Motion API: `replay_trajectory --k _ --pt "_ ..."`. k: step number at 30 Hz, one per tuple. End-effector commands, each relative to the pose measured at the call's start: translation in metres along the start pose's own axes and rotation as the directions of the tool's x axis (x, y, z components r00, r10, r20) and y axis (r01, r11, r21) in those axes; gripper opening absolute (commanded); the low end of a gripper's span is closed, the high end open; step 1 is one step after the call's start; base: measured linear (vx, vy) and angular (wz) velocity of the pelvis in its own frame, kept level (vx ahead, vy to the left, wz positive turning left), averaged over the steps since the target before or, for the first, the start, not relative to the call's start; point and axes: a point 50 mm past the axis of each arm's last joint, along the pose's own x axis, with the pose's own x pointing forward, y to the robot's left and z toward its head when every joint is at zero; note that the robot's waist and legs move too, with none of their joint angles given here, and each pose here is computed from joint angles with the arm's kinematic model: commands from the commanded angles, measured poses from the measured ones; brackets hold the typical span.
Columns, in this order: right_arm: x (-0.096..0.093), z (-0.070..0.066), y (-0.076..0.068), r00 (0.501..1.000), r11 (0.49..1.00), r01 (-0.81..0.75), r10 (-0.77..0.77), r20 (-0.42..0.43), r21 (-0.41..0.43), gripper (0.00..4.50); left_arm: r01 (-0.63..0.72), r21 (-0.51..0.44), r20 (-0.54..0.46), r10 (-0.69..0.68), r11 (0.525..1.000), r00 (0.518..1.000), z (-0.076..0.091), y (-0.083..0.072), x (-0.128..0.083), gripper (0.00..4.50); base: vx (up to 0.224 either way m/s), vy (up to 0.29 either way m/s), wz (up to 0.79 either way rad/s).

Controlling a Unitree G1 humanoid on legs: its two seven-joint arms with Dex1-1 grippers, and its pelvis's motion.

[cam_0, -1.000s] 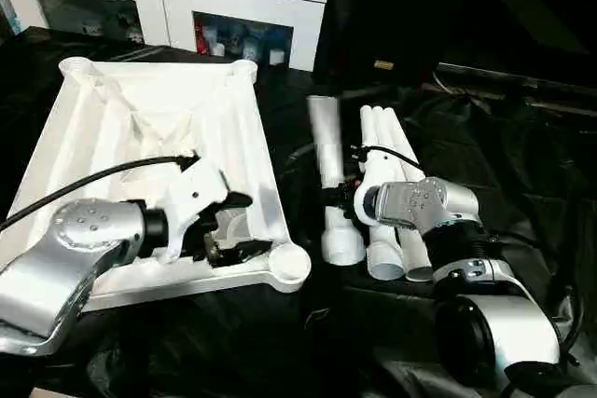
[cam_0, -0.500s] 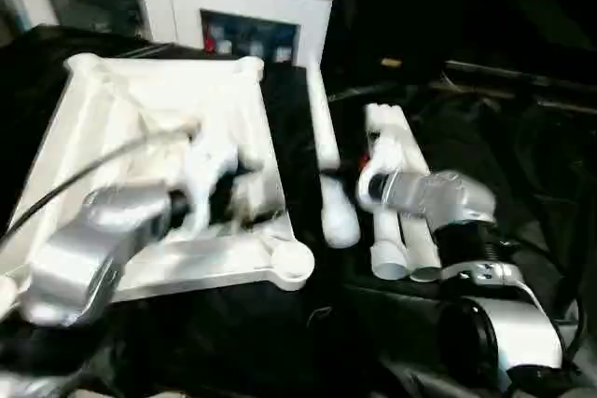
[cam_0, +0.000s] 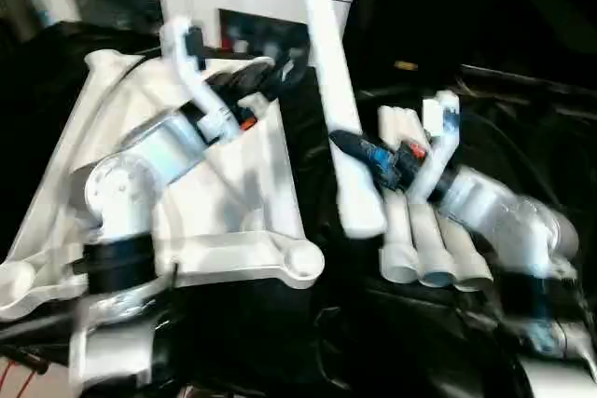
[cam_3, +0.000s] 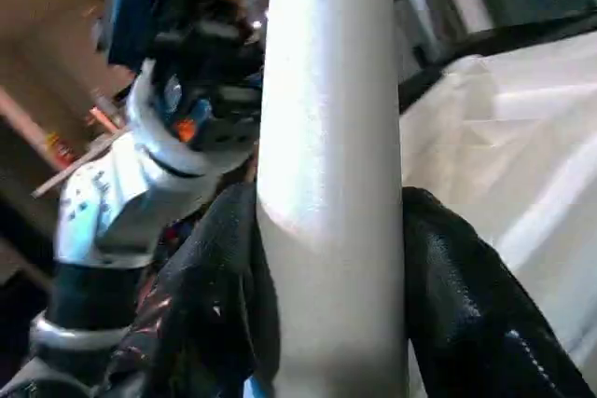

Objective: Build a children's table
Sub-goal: Pick table leg

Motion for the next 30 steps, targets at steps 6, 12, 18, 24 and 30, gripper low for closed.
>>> replay_trajectory --k 6,12,18,24,30 --pt "-0.003 0.004 0.009 0.999 0.999 -0.041 0.041 0.0 -0.023 1.81 0.014 -0.022 -0.07 -0.015 1.0 0.997 -0.011 -0.006 0.01 4.5 0.0 0.0 0.0" --pt "-0.001 -0.002 0.01 0.998 1.0 -0.026 0.026 -0.053 -0.016 1.81 0.068 -0.059 -0.046 -0.071 0.996 0.996 -0.009 -0.012 0.012 4.5 0.0 0.0 0.0" --pt "0.0 -0.001 0.01 0.998 0.999 -0.027 0.026 -0.053 -0.026 1.81 0.068 -0.055 -0.078 -0.072 0.996 0.994 -0.012 -0.013 0.011 4.18 0.0 0.0 0.0" --pt "0.002 0.001 0.009 0.999 0.999 -0.02 0.018 -0.044 -0.033 1.81 0.025 -0.062 -0.08 -0.03 0.998 0.996 -0.014 -0.008 0.011 3.72 0.0 0.0 0.0" --pt "0.004 0.003 0.008 0.999 0.999 -0.007 0.005 -0.035 -0.041 1.81 0.026 -0.06 -0.083 -0.031 0.998 0.996 -0.018 -0.008 0.011 3.09 0.0 0.0 0.0"
